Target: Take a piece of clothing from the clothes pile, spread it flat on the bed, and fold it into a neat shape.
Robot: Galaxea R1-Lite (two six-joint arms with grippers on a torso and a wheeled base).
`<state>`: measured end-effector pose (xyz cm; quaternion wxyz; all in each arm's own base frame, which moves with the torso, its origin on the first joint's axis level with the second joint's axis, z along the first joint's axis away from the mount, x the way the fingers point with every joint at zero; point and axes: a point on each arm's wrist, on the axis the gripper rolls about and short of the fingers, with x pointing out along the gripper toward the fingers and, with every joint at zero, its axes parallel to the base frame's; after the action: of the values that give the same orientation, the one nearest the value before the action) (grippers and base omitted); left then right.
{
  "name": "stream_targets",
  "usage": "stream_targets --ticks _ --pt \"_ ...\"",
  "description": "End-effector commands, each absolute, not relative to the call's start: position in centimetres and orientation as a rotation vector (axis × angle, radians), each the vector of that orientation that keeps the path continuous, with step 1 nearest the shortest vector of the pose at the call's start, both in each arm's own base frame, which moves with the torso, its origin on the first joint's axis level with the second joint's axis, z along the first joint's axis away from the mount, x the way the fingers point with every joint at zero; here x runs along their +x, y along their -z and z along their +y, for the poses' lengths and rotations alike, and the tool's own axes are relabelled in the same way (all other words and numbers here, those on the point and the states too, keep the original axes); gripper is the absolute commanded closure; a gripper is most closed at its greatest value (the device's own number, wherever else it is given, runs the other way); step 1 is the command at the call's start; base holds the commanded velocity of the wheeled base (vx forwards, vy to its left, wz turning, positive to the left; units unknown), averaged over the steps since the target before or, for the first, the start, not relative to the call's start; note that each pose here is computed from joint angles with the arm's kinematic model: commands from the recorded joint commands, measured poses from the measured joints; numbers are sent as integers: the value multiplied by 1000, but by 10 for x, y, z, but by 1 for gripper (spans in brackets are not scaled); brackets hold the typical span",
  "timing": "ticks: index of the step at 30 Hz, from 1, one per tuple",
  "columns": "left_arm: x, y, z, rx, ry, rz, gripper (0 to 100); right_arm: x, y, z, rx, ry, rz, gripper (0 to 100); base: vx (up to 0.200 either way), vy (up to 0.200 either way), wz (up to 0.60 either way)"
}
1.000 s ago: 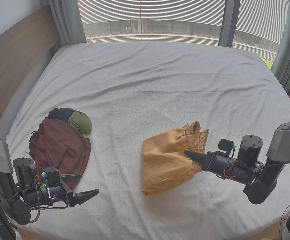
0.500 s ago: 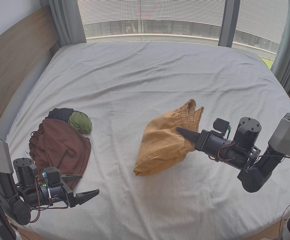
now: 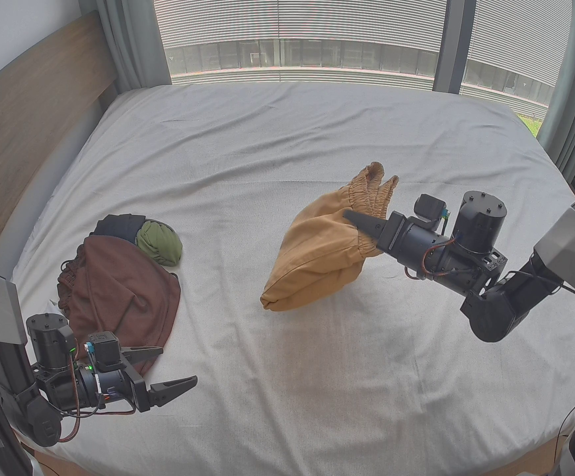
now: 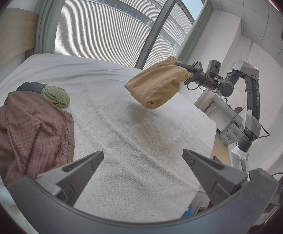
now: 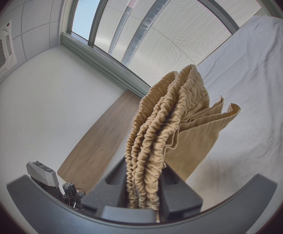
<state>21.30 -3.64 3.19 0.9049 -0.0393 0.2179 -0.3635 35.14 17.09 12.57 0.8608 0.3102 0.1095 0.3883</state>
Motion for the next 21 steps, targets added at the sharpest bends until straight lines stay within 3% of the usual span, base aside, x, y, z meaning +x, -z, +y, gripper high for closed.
stream_targets --ticks 1,21 --pt "213 -32 -36 -82 750 451 0 363 -133 173 651 -815 208 100 0 0 0" --pt "213 -30 -36 -84 750 458 0 394 -133 173 651 -780 218 100 0 0 0"
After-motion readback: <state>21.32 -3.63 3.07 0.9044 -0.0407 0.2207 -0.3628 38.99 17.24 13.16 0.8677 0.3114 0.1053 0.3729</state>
